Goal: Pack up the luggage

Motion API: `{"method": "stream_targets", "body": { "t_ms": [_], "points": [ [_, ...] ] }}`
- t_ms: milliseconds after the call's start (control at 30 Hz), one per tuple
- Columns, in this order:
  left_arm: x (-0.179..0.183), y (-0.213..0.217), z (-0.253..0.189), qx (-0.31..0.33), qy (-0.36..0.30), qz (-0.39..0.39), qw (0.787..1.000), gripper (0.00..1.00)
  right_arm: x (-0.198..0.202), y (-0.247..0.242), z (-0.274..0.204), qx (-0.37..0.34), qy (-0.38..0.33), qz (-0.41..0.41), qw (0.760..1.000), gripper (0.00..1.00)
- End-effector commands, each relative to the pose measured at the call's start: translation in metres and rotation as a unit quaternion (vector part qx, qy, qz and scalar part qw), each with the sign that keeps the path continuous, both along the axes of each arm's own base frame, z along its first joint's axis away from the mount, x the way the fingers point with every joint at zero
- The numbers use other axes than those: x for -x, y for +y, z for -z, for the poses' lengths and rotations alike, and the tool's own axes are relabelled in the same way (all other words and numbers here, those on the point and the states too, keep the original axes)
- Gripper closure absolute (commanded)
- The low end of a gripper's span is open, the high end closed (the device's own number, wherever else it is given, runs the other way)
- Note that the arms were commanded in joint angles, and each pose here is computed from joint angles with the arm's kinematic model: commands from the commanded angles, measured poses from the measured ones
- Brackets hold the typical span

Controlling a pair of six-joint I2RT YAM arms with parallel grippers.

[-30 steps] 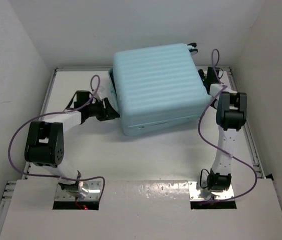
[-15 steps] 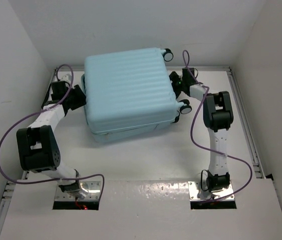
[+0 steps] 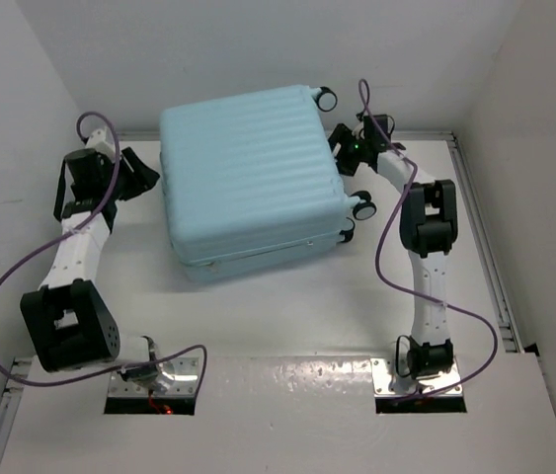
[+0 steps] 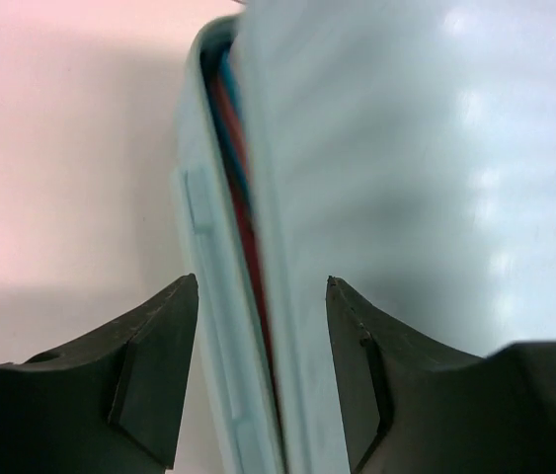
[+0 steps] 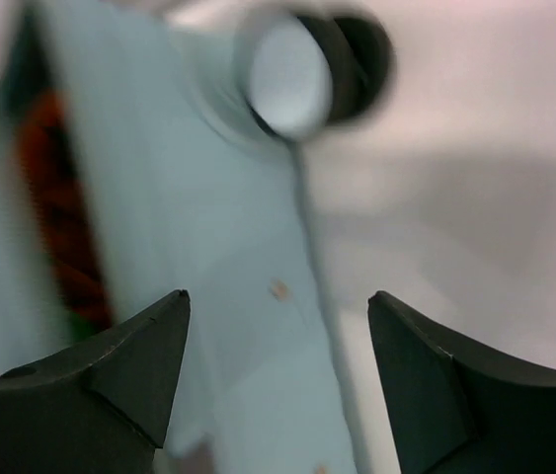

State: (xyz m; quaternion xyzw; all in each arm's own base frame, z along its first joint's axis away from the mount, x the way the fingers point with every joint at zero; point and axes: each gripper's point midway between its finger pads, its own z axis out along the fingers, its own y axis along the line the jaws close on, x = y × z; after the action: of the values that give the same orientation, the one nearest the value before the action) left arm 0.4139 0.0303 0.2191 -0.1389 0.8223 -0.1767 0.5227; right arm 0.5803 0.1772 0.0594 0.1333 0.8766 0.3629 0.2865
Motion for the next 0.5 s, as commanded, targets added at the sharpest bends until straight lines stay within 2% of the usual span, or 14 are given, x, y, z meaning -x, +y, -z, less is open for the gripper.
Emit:
{"method": "stream_targets", "body": {
  "t_ms": [0,100,300,400,467],
  "points": [
    [-0.032,-0.008,-0.005,-0.013,-0.003,0.011,1.0,0.42,-0.026,0.04,-0.102,-0.059,-0.129,-0.077,0.987,0.26],
    [-0.05,-0.028,0.014,0.001,0.021,0.031,0.999,0.42,-0.03,0.062,-0.115,-0.06,-0.162,-0.091,0.981,0.26],
    [-0.057,-0.058,-0.016,0.003,-0.032,0.084,0.996,0.43,-0.006,0.117,-0.133,-0.06,-0.212,-0.165,0.961,0.24],
    [-0.049,-0.037,-0.031,-0.015,-0.041,0.036,0.998,0.43,0.01,0.131,-0.135,-0.058,-0.221,-0.191,0.955,0.23],
    [-0.034,-0.018,-0.04,-0.017,-0.05,-0.015,0.999,0.4,0.017,0.133,-0.134,-0.053,-0.223,-0.2,0.953,0.23]
  ]
}}
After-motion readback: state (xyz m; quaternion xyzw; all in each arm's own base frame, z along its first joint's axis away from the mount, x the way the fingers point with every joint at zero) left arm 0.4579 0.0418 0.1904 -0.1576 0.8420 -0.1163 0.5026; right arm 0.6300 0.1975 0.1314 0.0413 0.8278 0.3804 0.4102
